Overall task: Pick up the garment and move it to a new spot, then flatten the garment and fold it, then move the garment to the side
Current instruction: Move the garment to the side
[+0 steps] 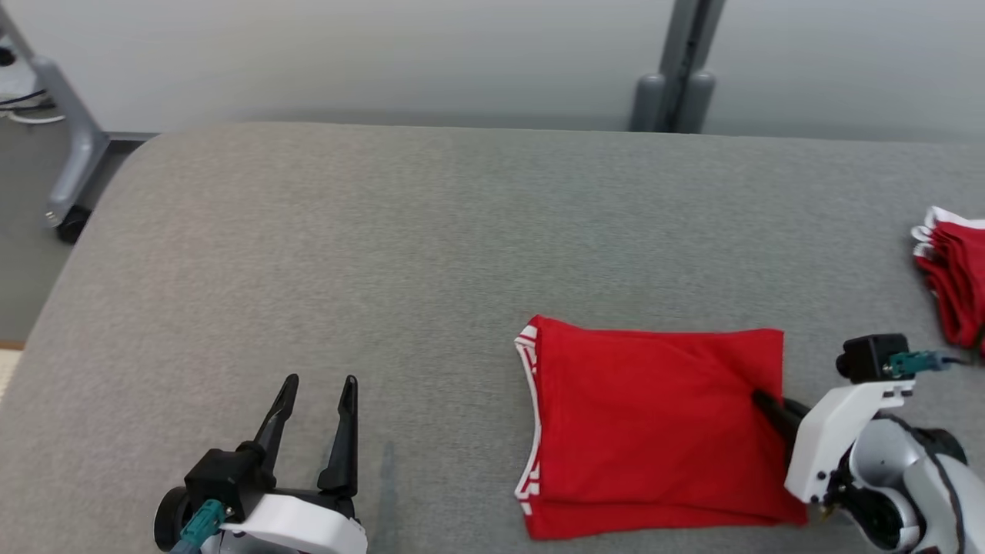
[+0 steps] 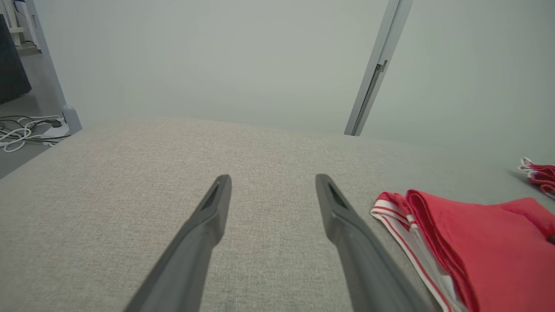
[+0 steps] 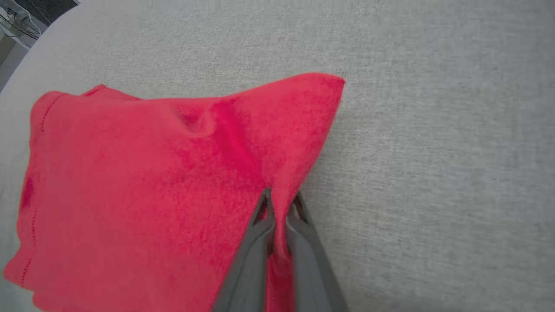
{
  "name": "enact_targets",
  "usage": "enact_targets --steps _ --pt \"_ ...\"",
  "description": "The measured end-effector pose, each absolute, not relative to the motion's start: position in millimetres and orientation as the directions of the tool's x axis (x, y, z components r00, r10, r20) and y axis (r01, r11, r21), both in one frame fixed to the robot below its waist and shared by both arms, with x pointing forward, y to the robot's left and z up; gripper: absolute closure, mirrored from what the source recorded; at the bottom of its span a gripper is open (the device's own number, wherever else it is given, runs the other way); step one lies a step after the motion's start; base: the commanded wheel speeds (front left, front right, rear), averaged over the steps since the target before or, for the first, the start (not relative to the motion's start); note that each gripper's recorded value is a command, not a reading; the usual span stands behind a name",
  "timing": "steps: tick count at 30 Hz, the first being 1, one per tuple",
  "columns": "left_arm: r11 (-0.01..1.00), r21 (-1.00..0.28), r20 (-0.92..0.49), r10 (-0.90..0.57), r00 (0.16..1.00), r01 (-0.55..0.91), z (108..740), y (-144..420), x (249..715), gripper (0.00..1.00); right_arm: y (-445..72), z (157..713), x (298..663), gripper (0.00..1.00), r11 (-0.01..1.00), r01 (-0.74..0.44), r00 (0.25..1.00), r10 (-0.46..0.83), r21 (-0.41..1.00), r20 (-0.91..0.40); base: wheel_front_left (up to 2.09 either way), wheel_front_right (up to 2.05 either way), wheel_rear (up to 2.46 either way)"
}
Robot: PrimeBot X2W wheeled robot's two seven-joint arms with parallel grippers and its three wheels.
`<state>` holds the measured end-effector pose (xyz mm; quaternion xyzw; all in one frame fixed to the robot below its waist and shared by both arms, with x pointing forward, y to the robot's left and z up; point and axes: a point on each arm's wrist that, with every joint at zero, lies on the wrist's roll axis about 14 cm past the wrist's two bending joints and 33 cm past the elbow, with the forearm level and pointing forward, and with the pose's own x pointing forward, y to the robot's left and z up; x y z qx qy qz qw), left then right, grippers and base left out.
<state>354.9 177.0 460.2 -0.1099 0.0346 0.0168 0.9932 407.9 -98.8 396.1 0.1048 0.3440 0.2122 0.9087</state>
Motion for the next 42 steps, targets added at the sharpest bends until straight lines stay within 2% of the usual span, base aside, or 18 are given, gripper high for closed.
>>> enact_targets --steps 7,12,18,24,31,42 --pt "0.969 -0.229 -0.067 -0.111 0.991 0.093 459.0 133.0 375.3 0.00 -166.1 418.7 415.5 1.00 0.943 -0.219 0.766 0.325 0.250 -0.555 0.00 0.00 0.00" --pt "0.950 -0.234 -0.060 -0.225 0.973 0.205 458.5 94.9 391.3 0.00 -216.1 431.4 406.8 1.00 0.971 -0.117 0.815 0.214 0.208 -0.539 0.00 0.00 0.00" --pt "0.913 -0.234 -0.043 -0.355 0.934 0.336 459.0 49.6 410.1 0.00 -262.7 440.6 390.4 1.00 0.984 0.001 0.848 0.094 0.178 -0.522 0.00 0.00 0.00" --pt "0.874 -0.243 -0.051 -0.444 0.894 0.420 451.4 16.4 418.6 0.00 -286.7 441.6 379.1 1.00 0.988 0.063 0.851 0.022 0.144 -0.525 0.00 0.00 0.00" --pt "0.876 -0.238 -0.052 -0.442 0.896 0.418 452.0 18.6 417.6 0.00 -282.9 455.5 396.2 1.00 0.995 0.019 0.868 0.033 0.099 -0.496 0.00 0.00 0.00" --pt "0.920 -0.225 -0.044 -0.338 0.940 0.320 461.2 58.1 403.7 0.00 -259.0 506.7 449.4 1.00 0.995 -0.097 0.906 0.102 0.034 -0.411 0.00 0.00 0.00"
